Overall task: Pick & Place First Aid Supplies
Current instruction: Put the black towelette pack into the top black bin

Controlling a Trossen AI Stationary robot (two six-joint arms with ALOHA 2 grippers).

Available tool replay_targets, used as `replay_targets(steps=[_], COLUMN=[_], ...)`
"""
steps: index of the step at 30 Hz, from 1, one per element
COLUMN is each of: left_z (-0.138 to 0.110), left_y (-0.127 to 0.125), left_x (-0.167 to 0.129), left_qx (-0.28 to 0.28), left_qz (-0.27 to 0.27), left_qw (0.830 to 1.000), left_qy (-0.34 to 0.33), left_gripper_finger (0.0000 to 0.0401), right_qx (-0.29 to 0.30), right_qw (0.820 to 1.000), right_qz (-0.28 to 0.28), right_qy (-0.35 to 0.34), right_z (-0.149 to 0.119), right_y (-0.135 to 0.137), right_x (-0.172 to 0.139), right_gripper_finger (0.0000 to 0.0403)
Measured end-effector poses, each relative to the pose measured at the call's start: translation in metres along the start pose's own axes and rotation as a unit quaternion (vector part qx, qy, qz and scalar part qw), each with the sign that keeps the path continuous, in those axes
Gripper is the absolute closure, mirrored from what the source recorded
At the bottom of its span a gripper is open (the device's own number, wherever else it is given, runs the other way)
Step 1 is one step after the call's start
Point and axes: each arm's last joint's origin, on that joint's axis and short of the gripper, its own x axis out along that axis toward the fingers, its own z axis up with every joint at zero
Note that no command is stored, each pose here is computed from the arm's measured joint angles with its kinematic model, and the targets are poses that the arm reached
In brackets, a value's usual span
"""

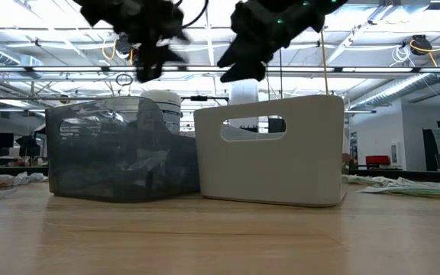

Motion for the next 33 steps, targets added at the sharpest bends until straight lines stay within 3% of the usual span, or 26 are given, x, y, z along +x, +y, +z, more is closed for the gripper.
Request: replay_targets(steps=[7, 14, 16, 19, 24, 29, 33], left_z=[-0.016, -0.045, -0.052, -0.056, -0.055, -0.055, -0.056], left_y=[0.015, 0.027, 0.028, 0.028, 0.028, 0.032, 0.04], left_x=[-0.018, -0.041, -0.047, -0.052, -0.044, -0.024, -0.012], left_qx=[-0.103, -0.224, -0.249, -0.266, -0.217, -0.085, 0.023], left_qz=[0.124, 0.27, 0.298, 0.315, 0.321, 0.314, 0.313], left_qw=[0.986, 0.927, 0.908, 0.896, 0.907, 0.922, 0.914], left_qy=[0.052, 0.133, 0.156, 0.166, 0.165, 0.209, 0.256], left_gripper_finger=[0.0247, 0.0247, 0.0247, 0.0247, 0.0247, 0.0247, 0.0247], right_qx=[0.02, 0.02, 0.015, 0.007, -0.003, -0.009, -0.01], right_qw=[0.999, 0.999, 0.999, 0.999, 0.999, 0.999, 0.999], right_qz=[0.017, 0.017, 0.018, 0.018, 0.018, 0.019, 0.02], right_qy=[-0.024, -0.025, -0.025, -0.029, -0.032, -0.043, -0.049], right_z=[-0.014, -0.014, -0.014, -0.013, -0.013, -0.011, -0.01], right_y=[0.013, 0.013, 0.013, 0.013, 0.013, 0.013, 0.013], right_x=[-0.002, -0.001, -0.001, -0.001, -0.001, -0.001, -0.002], right_gripper_finger=[0.0145, 0.0145, 0.0145, 0.0145, 0.0145, 0.0145, 0.0145])
